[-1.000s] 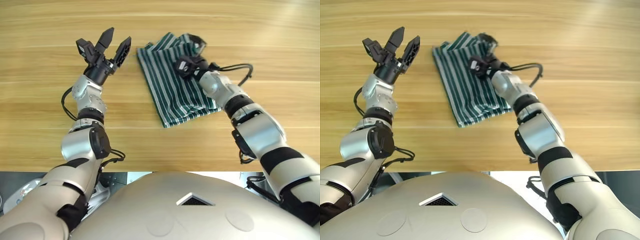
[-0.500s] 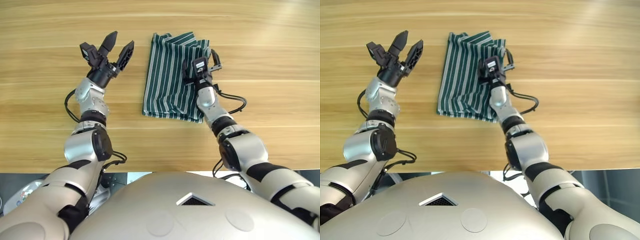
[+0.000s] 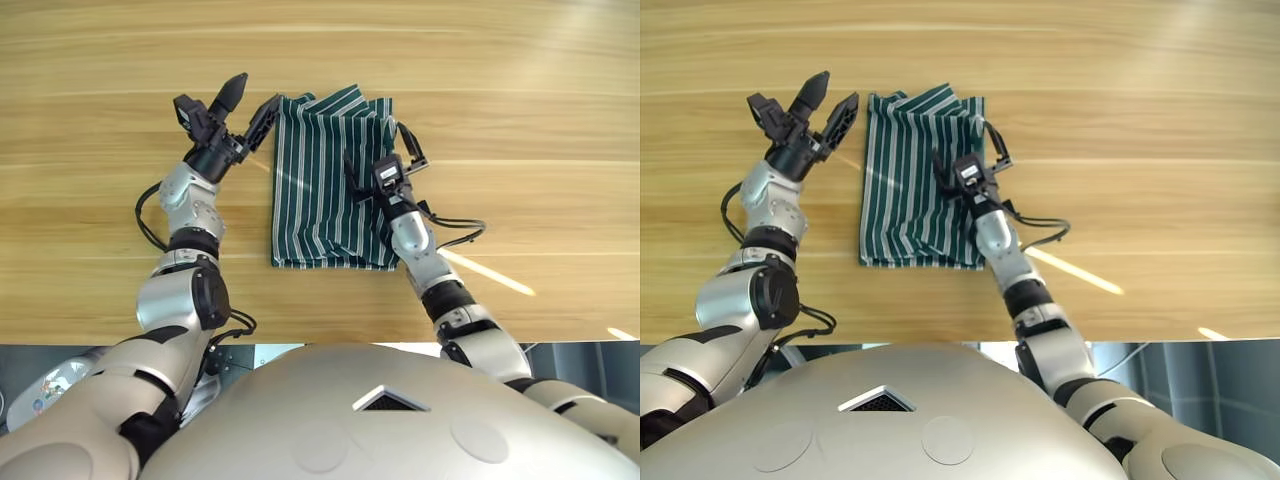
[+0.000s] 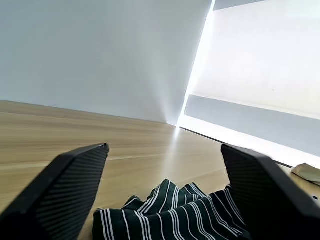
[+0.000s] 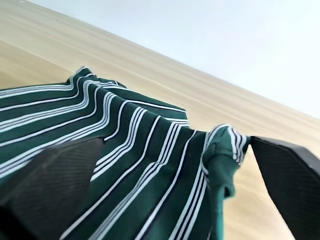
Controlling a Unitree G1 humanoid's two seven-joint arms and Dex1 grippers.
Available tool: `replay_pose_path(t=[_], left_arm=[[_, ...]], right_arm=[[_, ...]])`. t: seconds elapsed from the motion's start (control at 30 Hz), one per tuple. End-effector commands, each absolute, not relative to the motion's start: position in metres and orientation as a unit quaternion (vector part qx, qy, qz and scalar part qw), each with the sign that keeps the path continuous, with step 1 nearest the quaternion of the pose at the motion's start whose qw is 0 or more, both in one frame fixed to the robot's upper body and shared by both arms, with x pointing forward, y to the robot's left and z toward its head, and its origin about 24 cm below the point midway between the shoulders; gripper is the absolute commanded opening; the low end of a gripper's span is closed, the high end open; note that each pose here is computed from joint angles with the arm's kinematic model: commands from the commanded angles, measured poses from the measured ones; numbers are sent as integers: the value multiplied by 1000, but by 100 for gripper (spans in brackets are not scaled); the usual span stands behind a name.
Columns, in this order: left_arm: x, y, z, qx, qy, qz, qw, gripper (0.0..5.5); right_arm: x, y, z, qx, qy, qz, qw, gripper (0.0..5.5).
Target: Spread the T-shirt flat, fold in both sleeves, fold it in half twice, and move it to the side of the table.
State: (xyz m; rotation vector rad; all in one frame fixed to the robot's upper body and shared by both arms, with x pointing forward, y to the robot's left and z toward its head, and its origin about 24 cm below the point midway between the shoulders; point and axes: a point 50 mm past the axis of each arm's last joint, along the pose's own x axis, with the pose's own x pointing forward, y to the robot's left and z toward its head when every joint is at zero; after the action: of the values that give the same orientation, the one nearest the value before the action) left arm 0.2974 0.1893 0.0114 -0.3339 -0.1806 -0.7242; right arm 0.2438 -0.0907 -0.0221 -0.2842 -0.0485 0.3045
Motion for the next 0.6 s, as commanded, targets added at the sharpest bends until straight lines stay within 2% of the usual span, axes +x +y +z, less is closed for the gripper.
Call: replay_pose_path(t=[0.03, 0.17, 0.27, 0.37, 0.6], left_arm=[[296, 188, 13, -144, -92, -367, 915, 418], [289, 185, 15, -101, -102, -405, 903, 418], [279, 188, 23, -54, -123, -456, 880, 418], [265, 190, 30, -5, -134, -501, 855, 418], [225, 196, 38, 110, -104, -596, 789, 418]], right_arm=[[239, -99, -6, -138, -43, 138, 980, 538], [249, -118, 25, -126, -95, 104, 982, 538], [253, -133, 47, -134, -137, 114, 975, 538], [253, -148, 58, -179, -156, 161, 958, 538], [240, -198, 66, -345, -113, 299, 882, 538]])
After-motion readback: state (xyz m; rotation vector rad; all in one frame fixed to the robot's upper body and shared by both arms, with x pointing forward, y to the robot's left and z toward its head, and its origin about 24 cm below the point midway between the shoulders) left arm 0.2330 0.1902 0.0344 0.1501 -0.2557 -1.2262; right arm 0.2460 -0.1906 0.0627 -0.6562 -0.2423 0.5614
